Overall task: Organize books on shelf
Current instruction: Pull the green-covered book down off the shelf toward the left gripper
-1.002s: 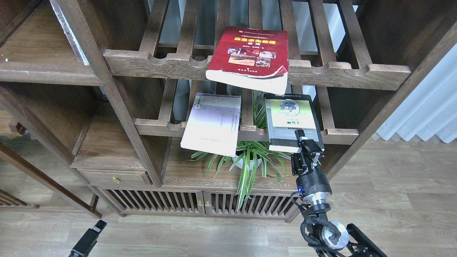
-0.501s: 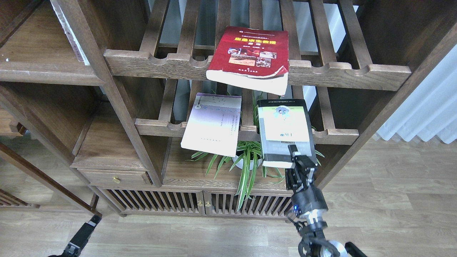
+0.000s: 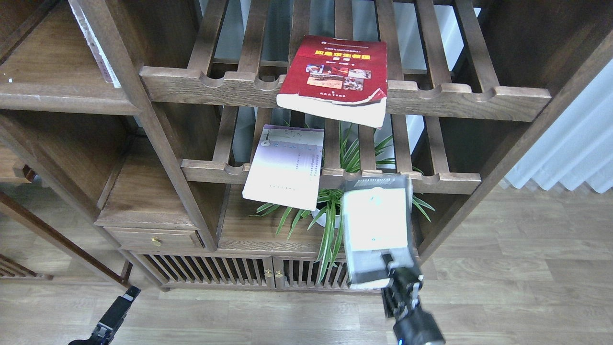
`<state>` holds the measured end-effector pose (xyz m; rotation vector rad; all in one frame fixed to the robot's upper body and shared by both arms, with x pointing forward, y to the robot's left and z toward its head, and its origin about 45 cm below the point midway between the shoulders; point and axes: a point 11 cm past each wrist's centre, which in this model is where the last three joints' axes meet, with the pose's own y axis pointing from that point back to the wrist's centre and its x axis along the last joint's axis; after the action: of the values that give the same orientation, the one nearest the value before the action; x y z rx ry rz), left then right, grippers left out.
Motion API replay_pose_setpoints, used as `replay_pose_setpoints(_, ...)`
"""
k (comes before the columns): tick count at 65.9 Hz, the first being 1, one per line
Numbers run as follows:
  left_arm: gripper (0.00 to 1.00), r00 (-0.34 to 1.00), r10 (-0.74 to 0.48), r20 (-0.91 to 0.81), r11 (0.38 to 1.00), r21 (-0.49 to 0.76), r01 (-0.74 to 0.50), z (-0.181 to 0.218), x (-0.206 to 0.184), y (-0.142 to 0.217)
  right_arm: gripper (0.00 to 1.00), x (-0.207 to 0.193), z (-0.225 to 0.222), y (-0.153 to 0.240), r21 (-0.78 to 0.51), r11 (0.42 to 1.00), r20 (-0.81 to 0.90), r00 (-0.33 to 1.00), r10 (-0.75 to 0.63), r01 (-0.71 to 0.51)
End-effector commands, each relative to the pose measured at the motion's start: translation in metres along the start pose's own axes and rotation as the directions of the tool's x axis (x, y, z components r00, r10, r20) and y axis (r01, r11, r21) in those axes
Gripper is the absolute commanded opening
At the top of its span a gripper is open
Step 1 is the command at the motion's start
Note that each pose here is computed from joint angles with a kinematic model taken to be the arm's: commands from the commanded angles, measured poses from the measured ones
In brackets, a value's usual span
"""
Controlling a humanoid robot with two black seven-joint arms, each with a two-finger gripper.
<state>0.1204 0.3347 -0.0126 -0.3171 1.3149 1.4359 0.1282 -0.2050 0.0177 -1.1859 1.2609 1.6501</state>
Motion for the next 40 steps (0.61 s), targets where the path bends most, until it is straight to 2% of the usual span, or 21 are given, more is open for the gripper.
replay_pose_setpoints(1,1.0,1.0,-0.008,-0.028,1.0,0.007,0.008,-0.006,-0.004,-0.004,0.03,0.003,0.008,0.001,-0.036,0.999,-0.008,1.0,0.009,-0.009)
replay_pose_setpoints(15,1.0,0.999,-0.022,-0.04,1.0,0.019,0.023,-0.012,-0.009,-0.01,0.04,-0.002,0.031,-0.018,-0.195,0.981,-0.074,0.997,-0.015,0.001)
replay_pose_setpoints(40,1.0,0.999,-0.047,-0.022,0.997,0.056,0.049,-0.012,-0.018,-0.019,0.04,0.01,0.039,-0.022,-0.337,0.939,-0.198,0.98,-0.004,-0.065)
